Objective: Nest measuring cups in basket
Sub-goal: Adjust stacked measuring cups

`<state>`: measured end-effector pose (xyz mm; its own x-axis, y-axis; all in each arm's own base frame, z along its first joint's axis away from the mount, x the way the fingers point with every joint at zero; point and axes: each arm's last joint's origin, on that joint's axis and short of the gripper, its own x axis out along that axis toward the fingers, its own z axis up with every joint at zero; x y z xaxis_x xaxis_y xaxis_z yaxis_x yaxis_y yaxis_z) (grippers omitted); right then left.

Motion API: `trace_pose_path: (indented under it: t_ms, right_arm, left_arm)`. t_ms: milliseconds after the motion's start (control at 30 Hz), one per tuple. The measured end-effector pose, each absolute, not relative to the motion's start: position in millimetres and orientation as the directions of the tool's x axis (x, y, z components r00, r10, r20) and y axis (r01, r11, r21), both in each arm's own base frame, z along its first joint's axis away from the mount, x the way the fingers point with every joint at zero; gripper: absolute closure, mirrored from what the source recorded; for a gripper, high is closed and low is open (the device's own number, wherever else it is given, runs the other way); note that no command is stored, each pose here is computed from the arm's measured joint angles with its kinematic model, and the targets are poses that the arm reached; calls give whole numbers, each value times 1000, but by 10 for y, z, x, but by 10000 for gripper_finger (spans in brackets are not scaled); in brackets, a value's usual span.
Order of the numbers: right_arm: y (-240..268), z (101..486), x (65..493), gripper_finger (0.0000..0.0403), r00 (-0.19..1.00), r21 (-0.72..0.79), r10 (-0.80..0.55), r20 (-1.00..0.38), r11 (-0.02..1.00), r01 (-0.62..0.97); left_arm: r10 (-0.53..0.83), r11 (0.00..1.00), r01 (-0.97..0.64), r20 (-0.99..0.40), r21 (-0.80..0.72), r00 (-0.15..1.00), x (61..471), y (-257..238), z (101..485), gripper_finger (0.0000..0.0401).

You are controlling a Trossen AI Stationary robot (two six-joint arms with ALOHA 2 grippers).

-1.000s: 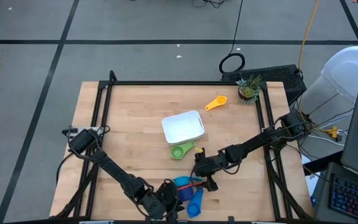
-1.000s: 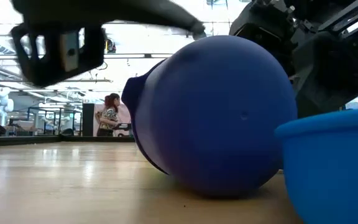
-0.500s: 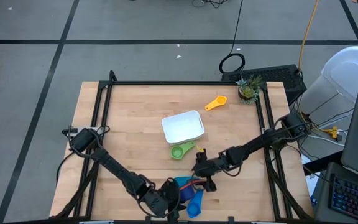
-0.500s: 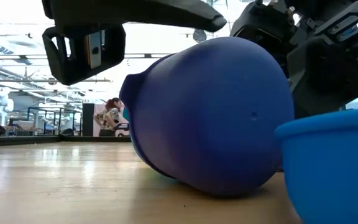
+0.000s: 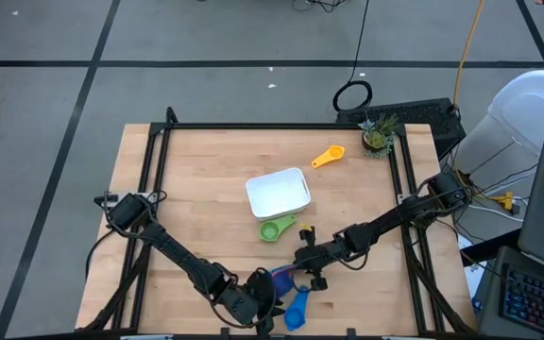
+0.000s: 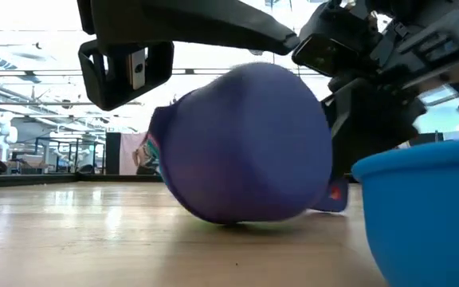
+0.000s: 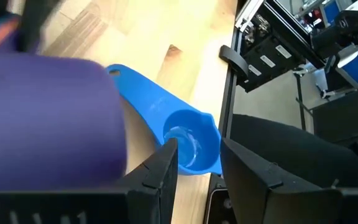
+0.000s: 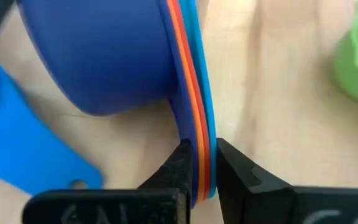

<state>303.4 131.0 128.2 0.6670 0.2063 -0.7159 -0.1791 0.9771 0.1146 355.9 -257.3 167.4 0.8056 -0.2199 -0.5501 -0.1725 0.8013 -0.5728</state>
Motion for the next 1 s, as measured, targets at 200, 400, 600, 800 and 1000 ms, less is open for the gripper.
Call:
trace_pose_path:
  t_ms: [200,400,600,800,1000]
  right_arm:
    - [1261,1274,3034,376,701,-15,51,-711,996,-87]
    - [1307,1291,2981,376,748,-314,-234,-621,949,36]
    - [1449,1349,2909,376,780,-601,-406,-477,798,47]
    - [1658,1464,2821,376,800,-797,-529,-283,594,111]
    - [1917,1619,2745,376,854,-892,-491,-172,445,76]
  left_arm:
    - [-222,798,-174,-550,-577,805,3551,-2584,1674,279]
    - [-224,792,-182,-554,-583,802,3529,-2607,1668,279]
    - [-219,790,-186,-552,-584,804,3516,-2624,1669,279]
    - [-191,798,-196,-548,-570,815,3518,-2616,1669,279]
    - [-109,820,-250,-568,-515,816,3507,-2573,1636,279]
